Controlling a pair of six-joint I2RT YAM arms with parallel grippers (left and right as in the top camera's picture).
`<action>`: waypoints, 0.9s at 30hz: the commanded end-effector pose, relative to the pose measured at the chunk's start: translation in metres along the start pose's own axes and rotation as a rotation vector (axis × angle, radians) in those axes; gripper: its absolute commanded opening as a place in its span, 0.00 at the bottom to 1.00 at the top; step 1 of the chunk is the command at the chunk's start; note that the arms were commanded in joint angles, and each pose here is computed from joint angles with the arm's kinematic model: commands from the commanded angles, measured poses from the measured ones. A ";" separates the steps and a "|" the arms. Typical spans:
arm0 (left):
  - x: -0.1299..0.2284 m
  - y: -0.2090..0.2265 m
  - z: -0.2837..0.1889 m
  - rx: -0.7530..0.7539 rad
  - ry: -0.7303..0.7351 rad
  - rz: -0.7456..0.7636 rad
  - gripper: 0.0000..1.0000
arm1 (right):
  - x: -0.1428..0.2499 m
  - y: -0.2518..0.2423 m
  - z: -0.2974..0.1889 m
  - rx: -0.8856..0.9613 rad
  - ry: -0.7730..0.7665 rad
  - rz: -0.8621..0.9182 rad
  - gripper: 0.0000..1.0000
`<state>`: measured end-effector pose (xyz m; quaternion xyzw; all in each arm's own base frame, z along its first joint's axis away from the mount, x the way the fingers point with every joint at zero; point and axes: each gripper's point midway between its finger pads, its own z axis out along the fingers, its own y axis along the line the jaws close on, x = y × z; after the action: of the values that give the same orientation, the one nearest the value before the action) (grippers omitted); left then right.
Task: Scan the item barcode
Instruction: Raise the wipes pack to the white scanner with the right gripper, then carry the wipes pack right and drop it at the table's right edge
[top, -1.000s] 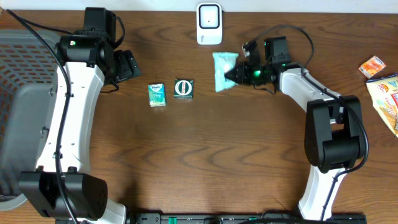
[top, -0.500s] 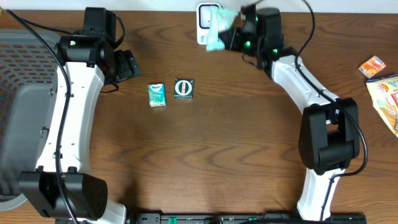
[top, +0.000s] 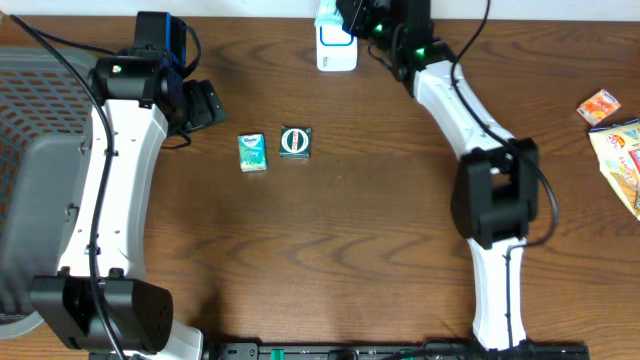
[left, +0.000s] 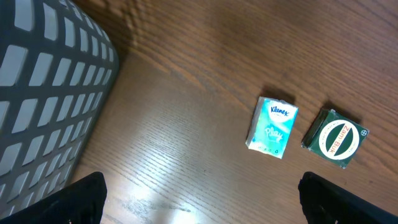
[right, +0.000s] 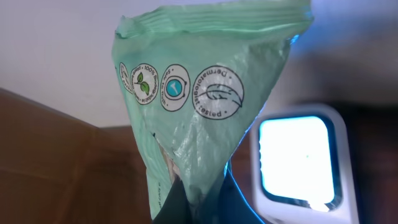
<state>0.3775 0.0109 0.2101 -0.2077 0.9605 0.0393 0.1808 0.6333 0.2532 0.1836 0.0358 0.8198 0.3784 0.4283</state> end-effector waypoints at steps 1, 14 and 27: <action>-0.001 0.003 0.001 -0.018 -0.002 0.000 0.98 | 0.021 -0.012 0.020 0.001 0.040 0.036 0.01; -0.001 0.003 0.001 -0.018 -0.002 0.000 0.98 | 0.009 -0.032 0.003 -0.012 0.081 0.035 0.01; -0.001 0.003 0.001 -0.018 -0.002 0.000 0.98 | -0.080 -0.129 -0.141 0.335 0.059 0.019 0.01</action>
<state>0.3775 0.0109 0.2101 -0.2077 0.9605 0.0392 0.1810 0.6210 0.1161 0.1488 0.1076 0.8837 0.3105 0.3333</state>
